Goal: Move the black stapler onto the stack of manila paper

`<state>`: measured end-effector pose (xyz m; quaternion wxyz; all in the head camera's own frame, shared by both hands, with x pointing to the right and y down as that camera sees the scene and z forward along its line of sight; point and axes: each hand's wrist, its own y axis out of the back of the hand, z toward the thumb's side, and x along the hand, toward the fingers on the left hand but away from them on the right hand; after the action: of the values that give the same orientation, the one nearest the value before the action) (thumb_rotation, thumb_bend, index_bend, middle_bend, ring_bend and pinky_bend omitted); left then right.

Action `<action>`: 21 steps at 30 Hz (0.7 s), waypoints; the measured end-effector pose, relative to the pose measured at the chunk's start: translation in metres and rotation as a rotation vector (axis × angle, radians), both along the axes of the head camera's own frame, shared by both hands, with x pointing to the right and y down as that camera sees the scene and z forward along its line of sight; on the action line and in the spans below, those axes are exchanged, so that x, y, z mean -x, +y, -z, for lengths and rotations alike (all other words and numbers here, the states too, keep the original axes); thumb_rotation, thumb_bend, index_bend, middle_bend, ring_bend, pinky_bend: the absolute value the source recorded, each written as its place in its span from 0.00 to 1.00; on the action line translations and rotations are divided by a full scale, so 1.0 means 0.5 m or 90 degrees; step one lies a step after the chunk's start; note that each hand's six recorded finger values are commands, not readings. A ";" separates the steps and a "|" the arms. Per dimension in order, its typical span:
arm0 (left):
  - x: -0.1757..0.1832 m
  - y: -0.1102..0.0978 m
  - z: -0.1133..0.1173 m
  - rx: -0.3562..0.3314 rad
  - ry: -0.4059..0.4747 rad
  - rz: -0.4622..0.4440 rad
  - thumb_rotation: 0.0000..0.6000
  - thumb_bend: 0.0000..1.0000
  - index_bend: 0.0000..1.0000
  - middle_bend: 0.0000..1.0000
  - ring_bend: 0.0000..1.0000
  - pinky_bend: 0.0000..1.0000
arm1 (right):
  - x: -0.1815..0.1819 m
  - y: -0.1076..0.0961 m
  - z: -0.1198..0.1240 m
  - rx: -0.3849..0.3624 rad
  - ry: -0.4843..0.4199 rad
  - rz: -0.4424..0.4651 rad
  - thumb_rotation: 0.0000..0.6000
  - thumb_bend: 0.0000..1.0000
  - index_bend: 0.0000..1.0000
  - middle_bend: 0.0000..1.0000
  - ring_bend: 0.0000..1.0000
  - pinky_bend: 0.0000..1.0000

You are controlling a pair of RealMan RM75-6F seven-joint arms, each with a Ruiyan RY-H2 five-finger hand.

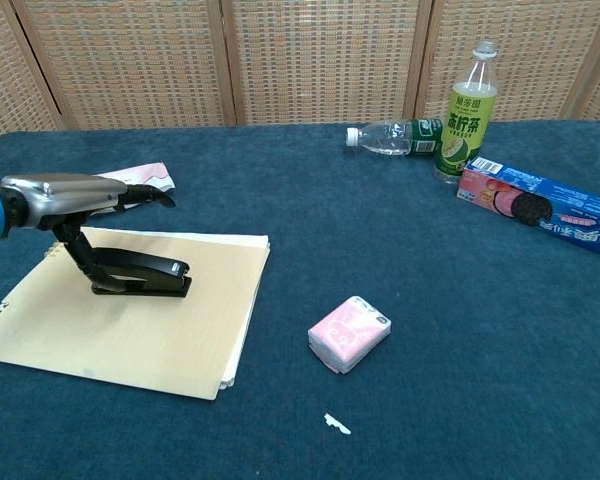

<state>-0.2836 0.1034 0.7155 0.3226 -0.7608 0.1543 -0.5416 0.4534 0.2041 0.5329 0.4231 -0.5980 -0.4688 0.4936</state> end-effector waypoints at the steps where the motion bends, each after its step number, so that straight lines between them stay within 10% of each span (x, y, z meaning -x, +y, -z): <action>1: 0.003 -0.004 0.008 -0.005 0.007 0.009 1.00 0.00 0.00 0.00 0.00 0.01 | 0.001 0.000 0.001 0.000 -0.001 0.000 1.00 0.00 0.00 0.00 0.00 0.00; 13: 0.146 -0.035 0.173 -0.158 0.090 0.176 1.00 0.00 0.00 0.00 0.00 0.00 | -0.007 0.009 0.009 0.010 0.006 -0.016 1.00 0.00 0.00 0.00 0.00 0.00; 21: 0.306 0.087 0.271 -0.238 0.036 0.329 1.00 0.00 0.00 0.00 0.00 0.00 | -0.005 0.013 0.005 0.040 0.024 -0.025 1.00 0.00 0.00 0.00 0.00 0.00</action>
<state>-0.4364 0.1467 0.5799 0.3046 -0.6388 0.4482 -0.5461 0.4557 0.2104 0.5304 0.4027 -0.5922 -0.4566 0.5279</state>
